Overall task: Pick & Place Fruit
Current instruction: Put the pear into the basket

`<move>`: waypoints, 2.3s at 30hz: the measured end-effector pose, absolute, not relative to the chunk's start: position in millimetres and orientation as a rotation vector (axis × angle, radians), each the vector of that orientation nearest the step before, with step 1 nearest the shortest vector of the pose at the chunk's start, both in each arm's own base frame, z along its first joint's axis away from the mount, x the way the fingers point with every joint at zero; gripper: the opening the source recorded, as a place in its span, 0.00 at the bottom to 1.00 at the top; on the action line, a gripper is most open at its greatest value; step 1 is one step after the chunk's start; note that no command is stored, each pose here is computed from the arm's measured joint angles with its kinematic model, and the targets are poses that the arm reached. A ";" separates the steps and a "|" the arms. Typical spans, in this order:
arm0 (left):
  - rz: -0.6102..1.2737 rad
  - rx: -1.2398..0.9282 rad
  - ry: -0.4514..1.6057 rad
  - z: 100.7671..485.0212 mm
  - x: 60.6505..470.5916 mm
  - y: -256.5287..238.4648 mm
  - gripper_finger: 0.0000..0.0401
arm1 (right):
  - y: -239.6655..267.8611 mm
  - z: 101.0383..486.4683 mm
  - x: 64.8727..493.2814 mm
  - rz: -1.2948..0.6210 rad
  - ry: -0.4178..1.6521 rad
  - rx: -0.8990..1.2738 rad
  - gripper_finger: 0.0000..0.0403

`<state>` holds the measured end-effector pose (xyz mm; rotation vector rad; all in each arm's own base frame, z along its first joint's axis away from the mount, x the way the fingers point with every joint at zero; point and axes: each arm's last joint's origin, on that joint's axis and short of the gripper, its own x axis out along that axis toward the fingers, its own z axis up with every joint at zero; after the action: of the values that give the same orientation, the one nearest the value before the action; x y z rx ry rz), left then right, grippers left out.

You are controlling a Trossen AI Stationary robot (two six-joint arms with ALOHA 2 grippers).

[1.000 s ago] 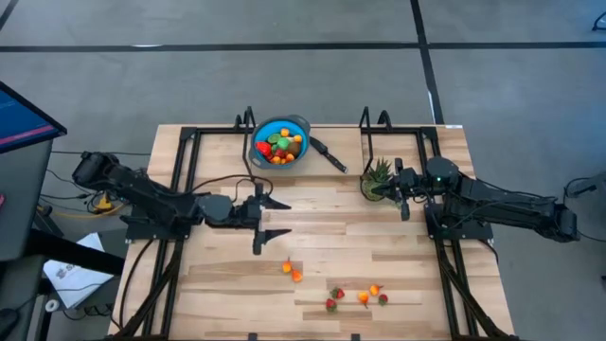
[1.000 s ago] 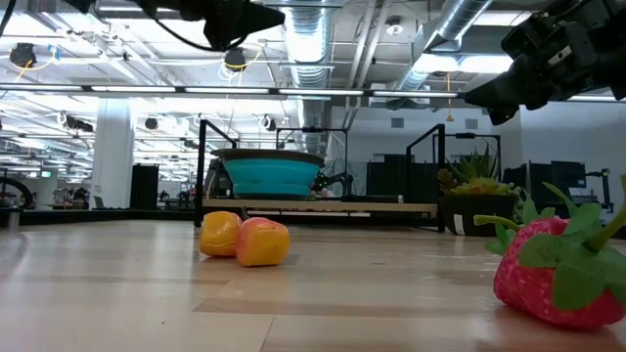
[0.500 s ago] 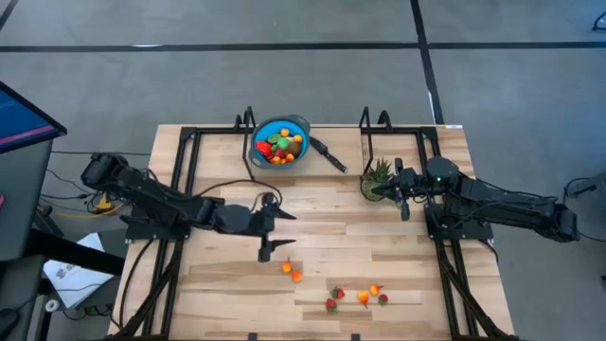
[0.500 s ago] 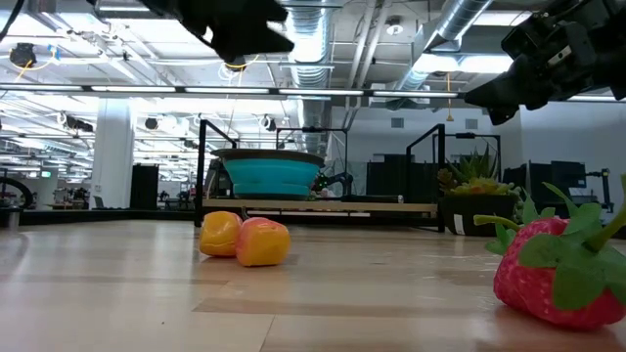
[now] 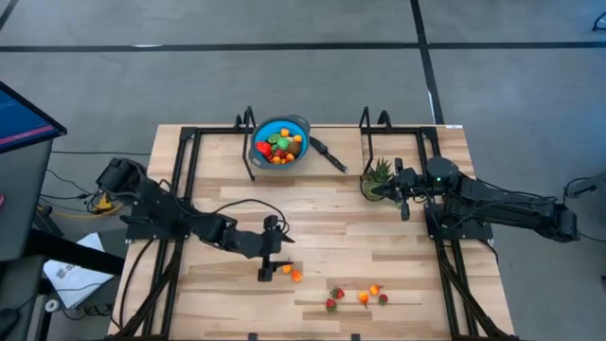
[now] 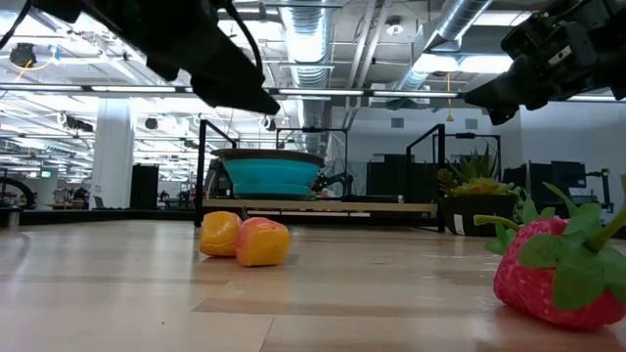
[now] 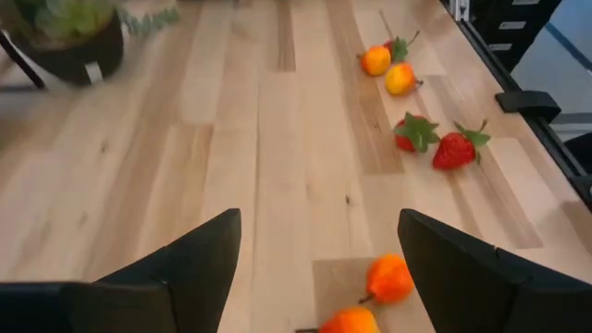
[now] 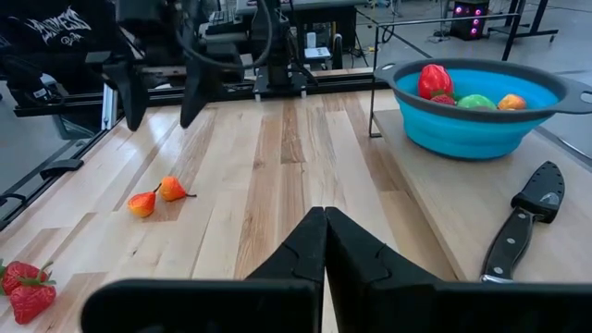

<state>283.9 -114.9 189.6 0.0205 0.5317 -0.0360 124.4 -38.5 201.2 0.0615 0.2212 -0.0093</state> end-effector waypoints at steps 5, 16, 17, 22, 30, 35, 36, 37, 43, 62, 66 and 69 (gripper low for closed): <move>-0.022 -0.021 0.562 180.1 285.7 -117.6 0.71 | -38.5 201.2 124.4 -0.009 0.221 0.061 0.00; -0.015 -0.018 0.582 173.7 287.2 -118.2 0.71 | -38.5 201.2 124.4 -0.008 0.221 0.050 0.00; -0.015 -0.018 0.582 173.8 287.1 -118.2 0.71 | -38.5 201.2 124.4 -0.008 0.222 0.050 0.00; -0.015 -0.018 0.582 173.8 287.1 -118.1 0.71 | -38.4 201.2 124.4 -0.008 0.222 0.050 0.00; -0.014 -0.013 0.593 173.0 286.4 -117.9 0.71 | -38.5 201.2 124.4 -0.008 0.222 0.051 0.00; -0.010 0.005 0.634 169.6 283.8 -117.1 0.71 | -38.5 201.2 124.4 -0.008 0.222 0.051 0.00; -0.012 0.005 0.634 169.6 283.6 -117.6 0.71 | -38.5 201.2 124.4 -0.008 0.222 0.051 0.00; -0.014 0.008 0.634 169.6 283.5 -117.9 0.71 | -38.5 201.2 124.4 -0.008 0.222 0.051 0.00; -0.012 0.033 0.680 165.4 280.9 -117.0 0.71 | -38.5 201.2 124.4 -0.008 0.222 0.051 0.00; -0.106 0.004 0.800 120.0 289.0 -128.8 0.71 | -38.2 198.4 123.7 -0.009 0.251 0.062 0.00; -0.115 -0.006 0.798 114.5 291.3 -130.1 0.71 | -38.2 198.4 123.7 -0.008 0.251 0.060 0.00; -0.129 -0.017 0.783 110.5 293.9 -131.8 0.71 | -38.2 198.2 123.6 -0.007 0.253 0.044 0.00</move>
<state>293.9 -131.8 110.5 -0.0169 0.7826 -0.1285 123.6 -38.2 198.2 0.0444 0.2534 -0.0068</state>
